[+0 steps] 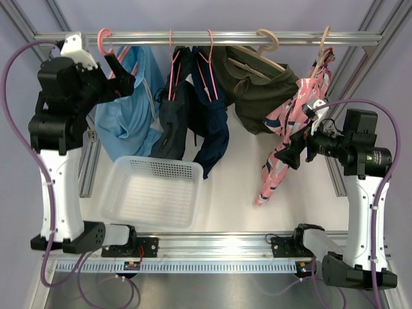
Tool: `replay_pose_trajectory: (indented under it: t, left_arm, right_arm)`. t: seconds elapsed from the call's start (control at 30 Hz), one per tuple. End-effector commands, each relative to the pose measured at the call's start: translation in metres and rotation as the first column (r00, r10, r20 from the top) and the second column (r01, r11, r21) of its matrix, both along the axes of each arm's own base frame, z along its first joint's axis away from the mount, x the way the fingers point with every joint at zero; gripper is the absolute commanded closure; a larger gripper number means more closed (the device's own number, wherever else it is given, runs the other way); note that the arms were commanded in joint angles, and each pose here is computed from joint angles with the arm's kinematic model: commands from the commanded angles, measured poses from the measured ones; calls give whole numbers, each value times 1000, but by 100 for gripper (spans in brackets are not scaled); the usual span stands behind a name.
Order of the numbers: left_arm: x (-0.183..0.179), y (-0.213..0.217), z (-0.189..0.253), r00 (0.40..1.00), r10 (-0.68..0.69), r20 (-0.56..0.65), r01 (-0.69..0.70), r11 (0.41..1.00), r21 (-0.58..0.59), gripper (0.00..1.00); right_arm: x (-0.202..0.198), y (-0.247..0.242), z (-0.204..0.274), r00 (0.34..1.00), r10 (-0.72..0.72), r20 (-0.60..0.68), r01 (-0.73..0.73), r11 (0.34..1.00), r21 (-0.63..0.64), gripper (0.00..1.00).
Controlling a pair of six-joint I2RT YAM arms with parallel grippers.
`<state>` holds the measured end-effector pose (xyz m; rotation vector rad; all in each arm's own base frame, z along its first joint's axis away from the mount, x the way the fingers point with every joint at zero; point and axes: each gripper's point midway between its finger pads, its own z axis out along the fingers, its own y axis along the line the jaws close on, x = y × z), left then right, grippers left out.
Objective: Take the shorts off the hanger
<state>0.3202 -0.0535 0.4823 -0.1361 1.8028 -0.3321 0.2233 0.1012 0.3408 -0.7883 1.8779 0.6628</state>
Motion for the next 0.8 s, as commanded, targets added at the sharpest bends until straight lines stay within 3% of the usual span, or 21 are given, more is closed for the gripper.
replay_pose_trajectory:
  t: [0.0, 0.4, 0.77]
  left_arm:
    - [14, 9, 6, 999, 47, -12, -47, 998, 39, 1]
    - [64, 31, 6, 990, 121, 67, -129, 983, 133, 11]
    - [115, 43, -10, 993, 78, 85, -97, 964, 248, 24]
  right_arm:
    - [-13, 11, 15, 992, 82, 98, -84, 996, 16, 0]
    - [-48, 34, 66, 956, 186, 226, -214, 971, 109, 1]
    - [-16, 36, 56, 961, 214, 174, -244, 954, 175, 0]
